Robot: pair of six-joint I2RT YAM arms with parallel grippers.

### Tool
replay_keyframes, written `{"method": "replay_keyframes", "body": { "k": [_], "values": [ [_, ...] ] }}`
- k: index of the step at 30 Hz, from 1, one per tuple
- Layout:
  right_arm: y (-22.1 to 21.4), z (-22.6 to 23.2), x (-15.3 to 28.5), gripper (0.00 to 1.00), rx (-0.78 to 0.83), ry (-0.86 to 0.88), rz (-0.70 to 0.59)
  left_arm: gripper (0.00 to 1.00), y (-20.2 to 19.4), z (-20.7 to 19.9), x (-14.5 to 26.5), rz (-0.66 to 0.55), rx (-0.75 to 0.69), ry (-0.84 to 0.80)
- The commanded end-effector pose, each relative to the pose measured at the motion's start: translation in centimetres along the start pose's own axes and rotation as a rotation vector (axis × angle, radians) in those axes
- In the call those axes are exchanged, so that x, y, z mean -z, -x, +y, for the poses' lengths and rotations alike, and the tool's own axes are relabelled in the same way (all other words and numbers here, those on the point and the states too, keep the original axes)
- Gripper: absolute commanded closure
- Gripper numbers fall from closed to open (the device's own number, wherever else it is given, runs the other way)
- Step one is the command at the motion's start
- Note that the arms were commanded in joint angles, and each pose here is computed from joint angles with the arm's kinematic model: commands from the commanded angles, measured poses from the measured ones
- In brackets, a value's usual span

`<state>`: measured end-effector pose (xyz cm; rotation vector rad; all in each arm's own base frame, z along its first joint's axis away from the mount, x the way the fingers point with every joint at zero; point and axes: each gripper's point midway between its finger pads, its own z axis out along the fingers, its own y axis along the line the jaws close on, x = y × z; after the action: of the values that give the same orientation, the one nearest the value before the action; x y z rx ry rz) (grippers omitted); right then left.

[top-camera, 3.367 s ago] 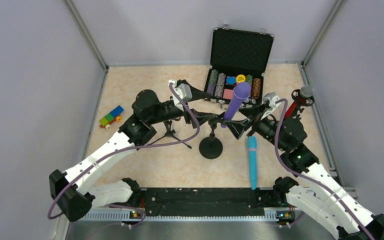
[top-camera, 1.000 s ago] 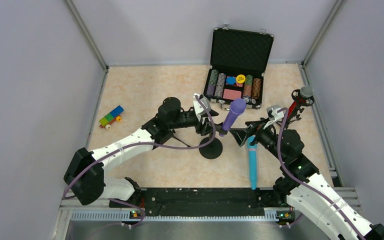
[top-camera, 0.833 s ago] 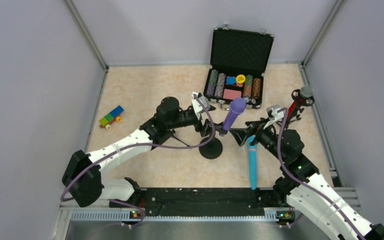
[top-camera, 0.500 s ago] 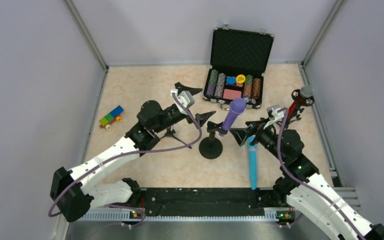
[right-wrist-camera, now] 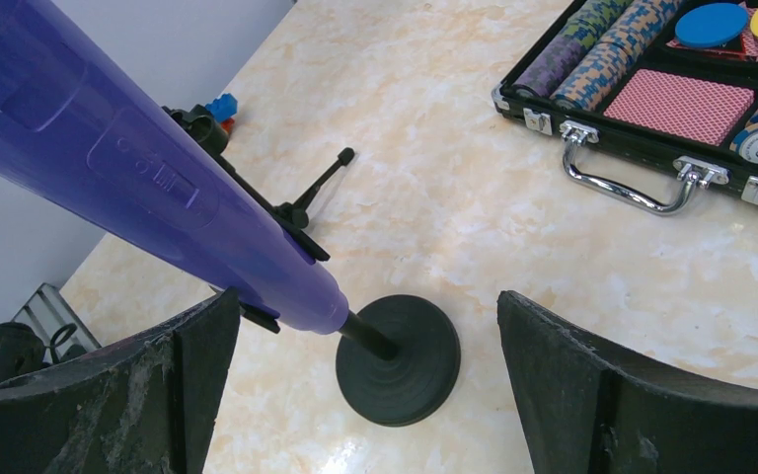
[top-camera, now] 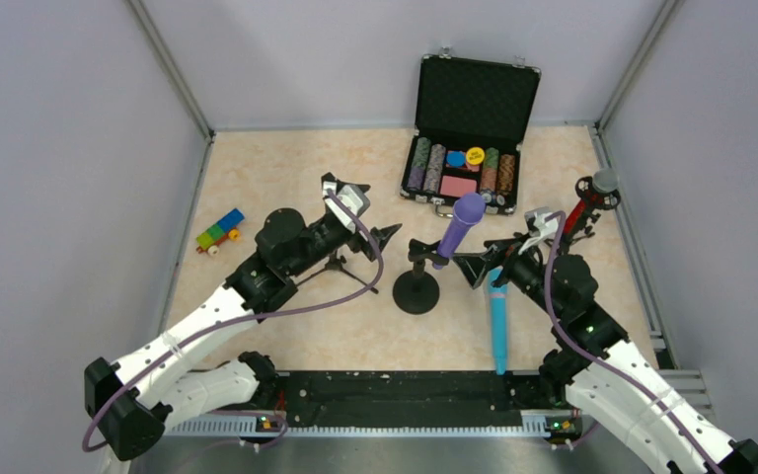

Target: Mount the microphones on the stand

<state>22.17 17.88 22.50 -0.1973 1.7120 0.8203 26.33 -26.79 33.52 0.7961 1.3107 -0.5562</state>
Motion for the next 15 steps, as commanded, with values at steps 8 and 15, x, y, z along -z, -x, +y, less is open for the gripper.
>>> {"method": "replay_keyframes", "body": {
  "k": [8,15],
  "values": [
    [-0.1,-0.2,-0.7,0.01,0.003,-0.01,-0.004,0.01,-6.6,-4.1,4.4,0.163,0.074,-0.144],
    [-0.1,-0.2,-1.3,0.01,0.008,-0.008,0.0,0.01,-8.8,-7.0,5.3,0.22,0.091,-0.302]
  ]
}}
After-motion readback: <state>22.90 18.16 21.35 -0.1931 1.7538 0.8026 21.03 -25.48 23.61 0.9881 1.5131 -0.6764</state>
